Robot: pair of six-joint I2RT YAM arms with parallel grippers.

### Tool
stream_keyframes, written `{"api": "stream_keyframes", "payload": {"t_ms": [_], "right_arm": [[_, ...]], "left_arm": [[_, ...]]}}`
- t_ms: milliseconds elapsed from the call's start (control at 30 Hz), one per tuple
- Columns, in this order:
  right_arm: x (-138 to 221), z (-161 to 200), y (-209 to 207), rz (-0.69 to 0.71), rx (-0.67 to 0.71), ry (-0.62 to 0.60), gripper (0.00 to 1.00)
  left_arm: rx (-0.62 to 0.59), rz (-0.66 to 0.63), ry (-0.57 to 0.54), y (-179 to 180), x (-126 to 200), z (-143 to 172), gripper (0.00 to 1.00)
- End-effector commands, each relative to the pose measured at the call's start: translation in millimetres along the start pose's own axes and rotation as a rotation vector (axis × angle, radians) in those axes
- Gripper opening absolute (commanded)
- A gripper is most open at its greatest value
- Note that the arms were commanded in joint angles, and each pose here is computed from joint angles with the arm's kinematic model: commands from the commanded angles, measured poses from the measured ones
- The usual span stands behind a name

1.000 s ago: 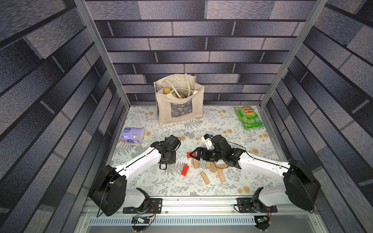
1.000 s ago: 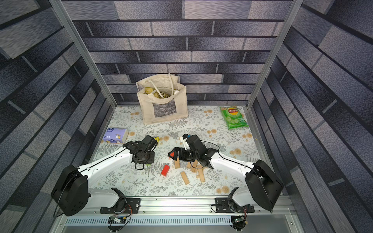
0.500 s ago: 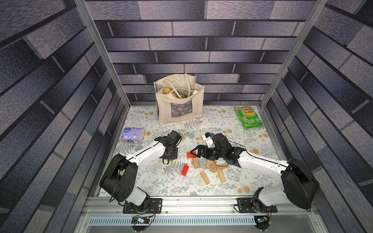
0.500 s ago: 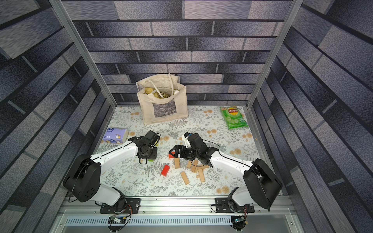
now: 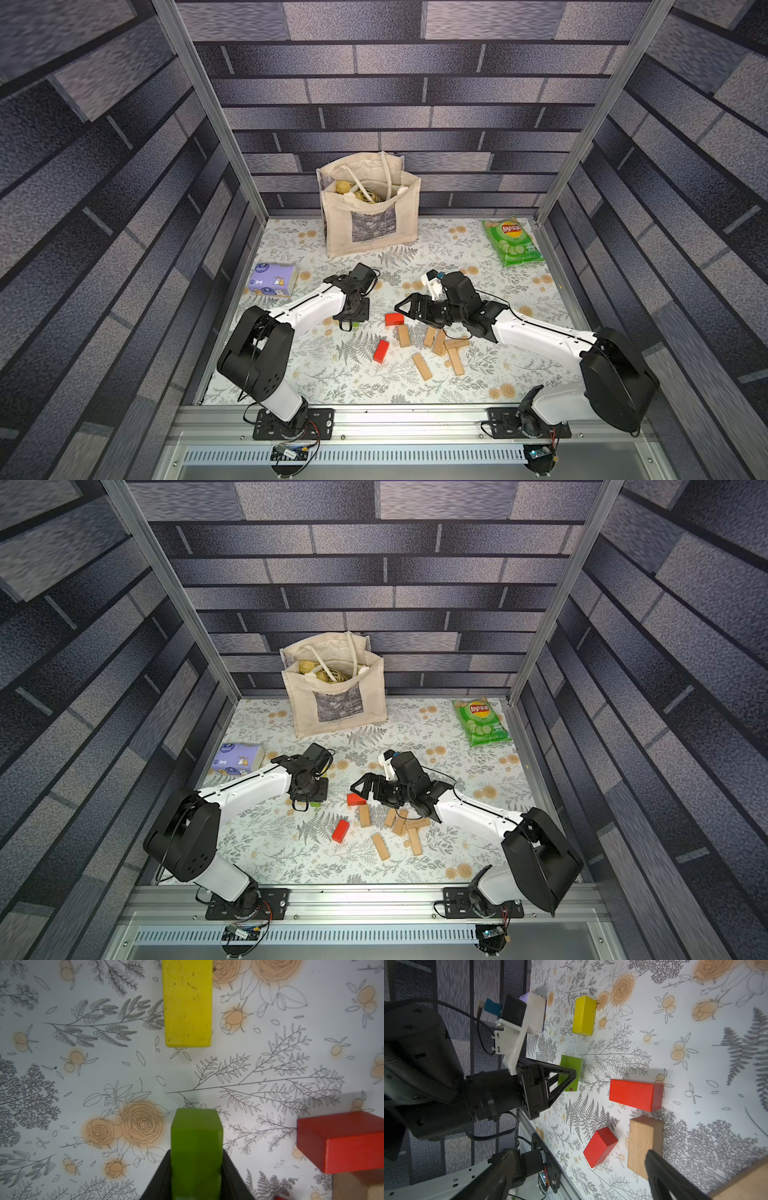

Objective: Assemble the letter k with building blocks
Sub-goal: Assemble the building block at the center of the board.

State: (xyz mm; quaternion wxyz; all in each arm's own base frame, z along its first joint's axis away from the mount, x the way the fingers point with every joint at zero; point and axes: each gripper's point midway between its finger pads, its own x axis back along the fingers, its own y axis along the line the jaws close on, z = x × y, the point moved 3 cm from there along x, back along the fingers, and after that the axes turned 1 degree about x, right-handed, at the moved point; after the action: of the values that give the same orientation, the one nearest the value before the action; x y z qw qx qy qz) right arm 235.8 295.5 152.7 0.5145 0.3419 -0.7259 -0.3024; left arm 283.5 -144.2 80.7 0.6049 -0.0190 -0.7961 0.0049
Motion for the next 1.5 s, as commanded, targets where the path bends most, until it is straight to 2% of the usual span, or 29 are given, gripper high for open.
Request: {"api": "stream_keyframes", "payload": {"t_ms": [0, 833, 1467], "right_arm": [[-2, -10, 8, -0.039, -0.009, -0.006, 1.0], [12, -10, 0, 0.003, 0.004, -0.023, 1.0], [-4, -10, -11, 0.024, 0.0, 0.004, 1.0]], "left_arm": [[-0.022, 0.0, 0.009, 0, 1, -6, 0.3], [-0.024, -0.006, 0.014, 1, -13, -7, 0.3], [-0.007, -0.009, -0.003, 0, -21, -11, 0.3]]}}
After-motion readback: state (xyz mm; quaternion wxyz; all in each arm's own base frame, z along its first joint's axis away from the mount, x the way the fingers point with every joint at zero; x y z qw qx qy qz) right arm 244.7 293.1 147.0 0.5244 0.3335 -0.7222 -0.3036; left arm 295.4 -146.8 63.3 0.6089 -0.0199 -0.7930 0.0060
